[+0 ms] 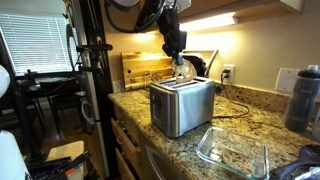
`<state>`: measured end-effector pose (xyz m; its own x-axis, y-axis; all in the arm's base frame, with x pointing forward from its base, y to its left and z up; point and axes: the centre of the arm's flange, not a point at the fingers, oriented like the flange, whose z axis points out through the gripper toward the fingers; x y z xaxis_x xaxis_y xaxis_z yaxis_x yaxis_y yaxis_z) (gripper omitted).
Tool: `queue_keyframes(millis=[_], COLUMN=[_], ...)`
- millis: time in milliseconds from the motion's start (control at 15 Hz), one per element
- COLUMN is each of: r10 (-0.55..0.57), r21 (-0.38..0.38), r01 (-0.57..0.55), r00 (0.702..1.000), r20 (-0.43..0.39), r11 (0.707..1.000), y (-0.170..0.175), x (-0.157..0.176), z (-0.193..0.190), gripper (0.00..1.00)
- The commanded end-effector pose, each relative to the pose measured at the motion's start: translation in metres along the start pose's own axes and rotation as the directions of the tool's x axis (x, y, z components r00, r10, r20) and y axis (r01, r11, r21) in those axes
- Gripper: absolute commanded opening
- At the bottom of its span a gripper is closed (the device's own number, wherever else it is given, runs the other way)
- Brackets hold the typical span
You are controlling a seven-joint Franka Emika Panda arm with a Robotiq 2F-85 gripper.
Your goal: Put the slice of bread in the toaster
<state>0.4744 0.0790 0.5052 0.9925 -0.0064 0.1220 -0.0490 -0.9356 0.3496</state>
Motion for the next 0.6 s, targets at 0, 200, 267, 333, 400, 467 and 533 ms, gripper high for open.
queue_keyframes(millis=[0,200,267,333,400,467,533], r10=[0.006,-0.003,-0.006,-0.010,-0.013,-0.015,-0.017], r21=[0.001,0.001,0.001,0.002,0.003,0.004,0.006], r01=[-0.006,0.003,0.006,0.010,0.013,0.015,0.017], r00=[1.000,1.000,1.000,1.000,1.000,1.000,1.000], r20=[0.006,0.002,0.001,0.000,0.000,0.000,0.000], r11=[1.000,1.000,1.000,1.000,1.000,1.000,1.000], y=[-0.013,-0.021,-0.023,-0.024,-0.026,-0.026,-0.027], x=[-0.022,-0.023,-0.023,-0.024,-0.024,-0.024,-0.024], z=[-0.012,-0.018,-0.018,-0.019,-0.019,-0.019,-0.019], gripper=[0.07,0.07,0.07,0.07,0.07,0.07,0.07])
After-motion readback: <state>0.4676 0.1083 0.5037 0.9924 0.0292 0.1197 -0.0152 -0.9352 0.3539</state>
